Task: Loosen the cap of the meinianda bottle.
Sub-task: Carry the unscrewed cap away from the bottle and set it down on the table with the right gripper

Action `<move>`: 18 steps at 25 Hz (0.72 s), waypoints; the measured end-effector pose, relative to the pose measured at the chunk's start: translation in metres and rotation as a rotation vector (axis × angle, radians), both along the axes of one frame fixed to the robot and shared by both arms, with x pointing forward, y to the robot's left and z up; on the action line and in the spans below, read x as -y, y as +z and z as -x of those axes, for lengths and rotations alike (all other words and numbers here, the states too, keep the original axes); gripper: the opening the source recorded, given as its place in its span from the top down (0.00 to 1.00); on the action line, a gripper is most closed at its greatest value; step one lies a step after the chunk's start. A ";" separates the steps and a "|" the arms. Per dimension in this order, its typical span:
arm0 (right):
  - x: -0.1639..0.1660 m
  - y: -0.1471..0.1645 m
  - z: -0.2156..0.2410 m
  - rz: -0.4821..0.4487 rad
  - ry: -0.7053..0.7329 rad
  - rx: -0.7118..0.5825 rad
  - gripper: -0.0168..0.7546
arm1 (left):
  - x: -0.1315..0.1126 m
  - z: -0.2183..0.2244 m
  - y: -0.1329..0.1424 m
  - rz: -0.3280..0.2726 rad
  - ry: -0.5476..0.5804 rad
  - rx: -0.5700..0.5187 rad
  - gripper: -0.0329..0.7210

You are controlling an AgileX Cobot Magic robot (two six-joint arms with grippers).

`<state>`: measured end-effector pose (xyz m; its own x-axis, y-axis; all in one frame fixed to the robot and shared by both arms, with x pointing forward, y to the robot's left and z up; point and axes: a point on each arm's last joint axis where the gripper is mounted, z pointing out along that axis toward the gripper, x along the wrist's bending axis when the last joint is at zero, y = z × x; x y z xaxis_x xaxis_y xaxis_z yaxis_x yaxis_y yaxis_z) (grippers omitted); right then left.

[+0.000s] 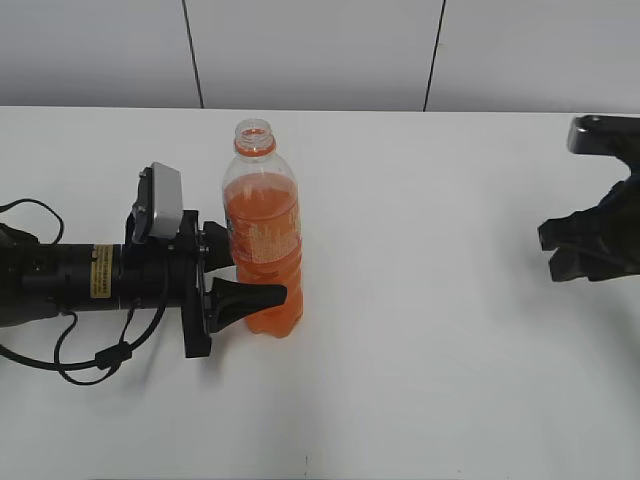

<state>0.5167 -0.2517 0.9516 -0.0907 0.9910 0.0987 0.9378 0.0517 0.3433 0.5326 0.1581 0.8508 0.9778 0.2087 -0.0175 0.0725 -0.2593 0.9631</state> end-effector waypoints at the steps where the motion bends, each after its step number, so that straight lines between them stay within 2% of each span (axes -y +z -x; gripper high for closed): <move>1: 0.000 -0.004 -0.002 0.001 -0.002 -0.005 0.62 | 0.000 0.000 0.000 0.000 0.000 0.000 0.43; 9: -0.001 -0.040 -0.011 0.009 -0.019 -0.070 0.62 | 0.000 0.000 0.000 -0.001 -0.003 0.000 0.43; 14: -0.001 -0.048 -0.013 0.008 -0.026 -0.085 0.62 | 0.000 0.000 0.000 0.000 -0.003 0.000 0.43; 16: -0.001 -0.049 -0.013 0.009 -0.025 -0.084 0.60 | 0.000 0.000 0.000 0.000 -0.003 0.000 0.43; 18: -0.001 -0.049 -0.014 0.009 -0.024 -0.083 0.52 | 0.000 0.000 0.000 0.000 -0.003 0.000 0.43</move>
